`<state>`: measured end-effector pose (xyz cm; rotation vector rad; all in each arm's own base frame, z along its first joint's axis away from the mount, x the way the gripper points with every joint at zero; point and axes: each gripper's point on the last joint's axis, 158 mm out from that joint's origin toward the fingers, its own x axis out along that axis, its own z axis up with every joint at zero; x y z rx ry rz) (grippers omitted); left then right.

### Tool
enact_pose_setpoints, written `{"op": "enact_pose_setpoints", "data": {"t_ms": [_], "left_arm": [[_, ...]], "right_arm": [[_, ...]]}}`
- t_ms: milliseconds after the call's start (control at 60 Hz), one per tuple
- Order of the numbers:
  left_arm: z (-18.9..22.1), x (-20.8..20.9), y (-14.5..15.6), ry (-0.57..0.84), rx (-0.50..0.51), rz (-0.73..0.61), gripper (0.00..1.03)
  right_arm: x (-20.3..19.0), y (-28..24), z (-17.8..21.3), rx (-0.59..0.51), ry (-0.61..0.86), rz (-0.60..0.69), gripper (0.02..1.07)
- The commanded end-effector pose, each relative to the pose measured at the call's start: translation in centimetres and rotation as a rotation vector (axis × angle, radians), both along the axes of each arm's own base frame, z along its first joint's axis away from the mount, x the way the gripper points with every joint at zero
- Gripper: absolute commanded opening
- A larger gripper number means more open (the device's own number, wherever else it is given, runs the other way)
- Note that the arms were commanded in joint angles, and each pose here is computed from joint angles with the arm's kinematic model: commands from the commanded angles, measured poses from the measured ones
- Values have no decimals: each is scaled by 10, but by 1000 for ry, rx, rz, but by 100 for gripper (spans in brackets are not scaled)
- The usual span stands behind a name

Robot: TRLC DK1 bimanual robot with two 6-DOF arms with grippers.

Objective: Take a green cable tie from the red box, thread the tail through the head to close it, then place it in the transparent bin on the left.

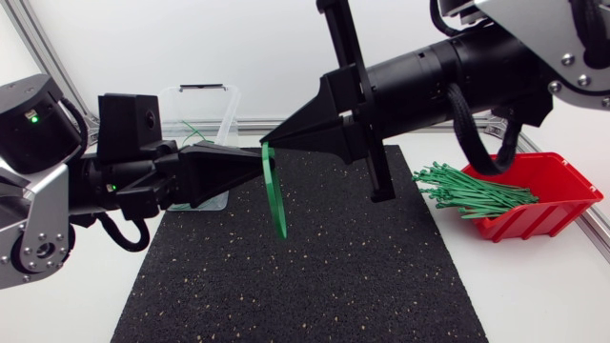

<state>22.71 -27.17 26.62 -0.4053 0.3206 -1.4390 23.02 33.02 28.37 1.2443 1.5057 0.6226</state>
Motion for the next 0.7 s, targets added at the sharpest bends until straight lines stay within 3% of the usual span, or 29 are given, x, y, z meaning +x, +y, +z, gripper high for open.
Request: {"op": "enact_pose_setpoints", "data": {"t_ms": [0,400,483,600,683], "left_arm": [[7,-13,0,-44,-14,-27,4],[7,-14,1,-50,-15,-26,4],[7,-13,1,-50,-15,-20,4],[7,-10,3,-48,-14,-10,4],[7,-8,4,-50,-14,-3,4]], "right_arm": [[16,-5,-23,-44,62,-64,7],[16,-4,-20,-42,44,-60,11],[15,-4,-17,-38,31,-55,22],[14,-5,-14,-34,15,-55,23],[12,-7,-8,-26,-4,-52,35]]}}
